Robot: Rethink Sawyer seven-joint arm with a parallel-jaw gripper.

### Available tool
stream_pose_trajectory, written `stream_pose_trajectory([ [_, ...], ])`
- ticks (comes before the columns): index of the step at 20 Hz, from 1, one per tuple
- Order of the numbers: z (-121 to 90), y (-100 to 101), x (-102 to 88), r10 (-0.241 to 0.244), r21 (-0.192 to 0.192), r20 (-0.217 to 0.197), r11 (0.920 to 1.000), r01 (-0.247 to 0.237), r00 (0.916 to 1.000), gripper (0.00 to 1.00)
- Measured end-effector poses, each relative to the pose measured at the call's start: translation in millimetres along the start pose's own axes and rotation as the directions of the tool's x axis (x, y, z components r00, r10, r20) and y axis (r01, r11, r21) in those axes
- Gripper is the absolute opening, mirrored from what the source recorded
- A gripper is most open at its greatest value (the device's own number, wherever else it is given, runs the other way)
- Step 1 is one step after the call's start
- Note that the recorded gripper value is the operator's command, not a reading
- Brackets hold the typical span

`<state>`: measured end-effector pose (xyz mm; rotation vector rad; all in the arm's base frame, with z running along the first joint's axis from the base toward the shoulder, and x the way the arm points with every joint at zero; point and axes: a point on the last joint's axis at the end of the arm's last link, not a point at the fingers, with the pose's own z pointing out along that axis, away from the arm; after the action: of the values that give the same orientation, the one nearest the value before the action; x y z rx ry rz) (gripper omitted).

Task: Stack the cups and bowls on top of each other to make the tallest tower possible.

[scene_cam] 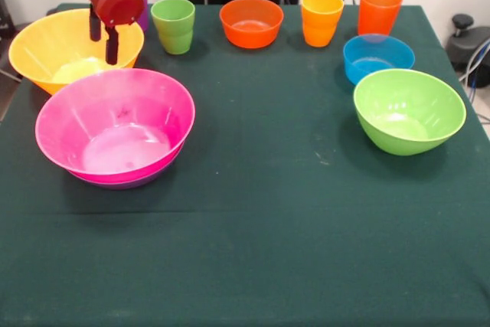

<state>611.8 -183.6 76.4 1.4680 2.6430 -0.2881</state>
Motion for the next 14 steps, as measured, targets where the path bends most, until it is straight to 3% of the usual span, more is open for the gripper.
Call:
stream_pose_trajectory([
  [5,-3,4,2.1,0.02,-0.004,-0.003,0.9998,-0.02,0.9998,1.0],
  [10,-10,11,7.3,0.093,-0.005,-0.001,0.9956,-0.093,0.9956,1.0],
  [14,-18,19,15.2,0.168,-0.006,0.003,0.9857,-0.168,0.9858,1.0],
])
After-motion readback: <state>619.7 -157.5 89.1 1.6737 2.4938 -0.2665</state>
